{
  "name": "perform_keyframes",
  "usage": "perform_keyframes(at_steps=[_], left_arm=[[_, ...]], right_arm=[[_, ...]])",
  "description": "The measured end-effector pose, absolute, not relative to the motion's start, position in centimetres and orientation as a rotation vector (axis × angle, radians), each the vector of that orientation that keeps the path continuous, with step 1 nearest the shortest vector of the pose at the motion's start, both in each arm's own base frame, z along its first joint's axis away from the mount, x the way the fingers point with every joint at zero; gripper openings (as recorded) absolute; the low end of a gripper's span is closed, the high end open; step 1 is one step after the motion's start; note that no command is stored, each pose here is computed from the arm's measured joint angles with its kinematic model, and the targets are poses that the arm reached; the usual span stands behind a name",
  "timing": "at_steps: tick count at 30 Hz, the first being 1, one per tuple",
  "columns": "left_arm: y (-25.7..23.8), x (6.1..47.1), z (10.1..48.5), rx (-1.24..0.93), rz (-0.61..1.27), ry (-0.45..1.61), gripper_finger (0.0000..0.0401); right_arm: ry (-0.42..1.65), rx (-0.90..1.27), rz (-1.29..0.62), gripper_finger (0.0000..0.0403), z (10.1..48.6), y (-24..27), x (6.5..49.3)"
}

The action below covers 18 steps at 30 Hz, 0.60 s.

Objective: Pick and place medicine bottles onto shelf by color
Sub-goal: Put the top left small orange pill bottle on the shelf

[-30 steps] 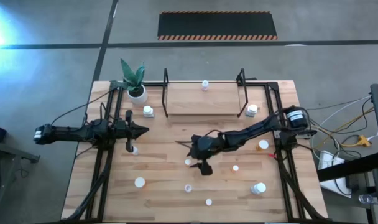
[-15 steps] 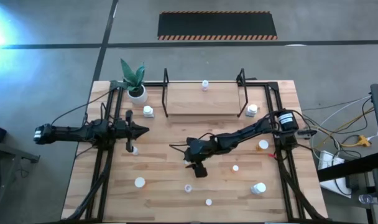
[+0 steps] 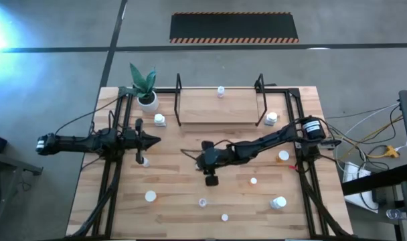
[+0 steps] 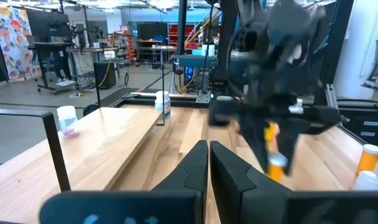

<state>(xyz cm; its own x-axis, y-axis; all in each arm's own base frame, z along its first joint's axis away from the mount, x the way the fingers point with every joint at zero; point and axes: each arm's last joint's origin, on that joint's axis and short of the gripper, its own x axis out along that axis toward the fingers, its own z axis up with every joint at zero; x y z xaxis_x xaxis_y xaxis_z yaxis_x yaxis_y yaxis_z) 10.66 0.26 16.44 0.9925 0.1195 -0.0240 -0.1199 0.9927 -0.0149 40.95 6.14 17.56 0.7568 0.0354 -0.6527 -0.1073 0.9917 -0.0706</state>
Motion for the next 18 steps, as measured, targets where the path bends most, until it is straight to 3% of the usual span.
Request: perform_keyframes(at_steps=[4, 9, 18], left_arm=[[0.3, 10.7, 16.4, -0.016, 0.120, 0.023, 0.0000], [0.3, 10.7, 16.4, -0.016, 0.120, 0.023, 0.0000], [0.3, 10.7, 16.4, -0.016, 0.120, 0.025, 0.0000]], right_arm=[[0.725, -0.183, -0.113, 0.0112, 20.1, 4.0, 41.2], [0.719, -0.240, -0.214, 0.0096, 22.2, -0.3, 41.7], [0.631, -0.125, -0.466, 0.0103, 23.9, -14.3, 40.3]])
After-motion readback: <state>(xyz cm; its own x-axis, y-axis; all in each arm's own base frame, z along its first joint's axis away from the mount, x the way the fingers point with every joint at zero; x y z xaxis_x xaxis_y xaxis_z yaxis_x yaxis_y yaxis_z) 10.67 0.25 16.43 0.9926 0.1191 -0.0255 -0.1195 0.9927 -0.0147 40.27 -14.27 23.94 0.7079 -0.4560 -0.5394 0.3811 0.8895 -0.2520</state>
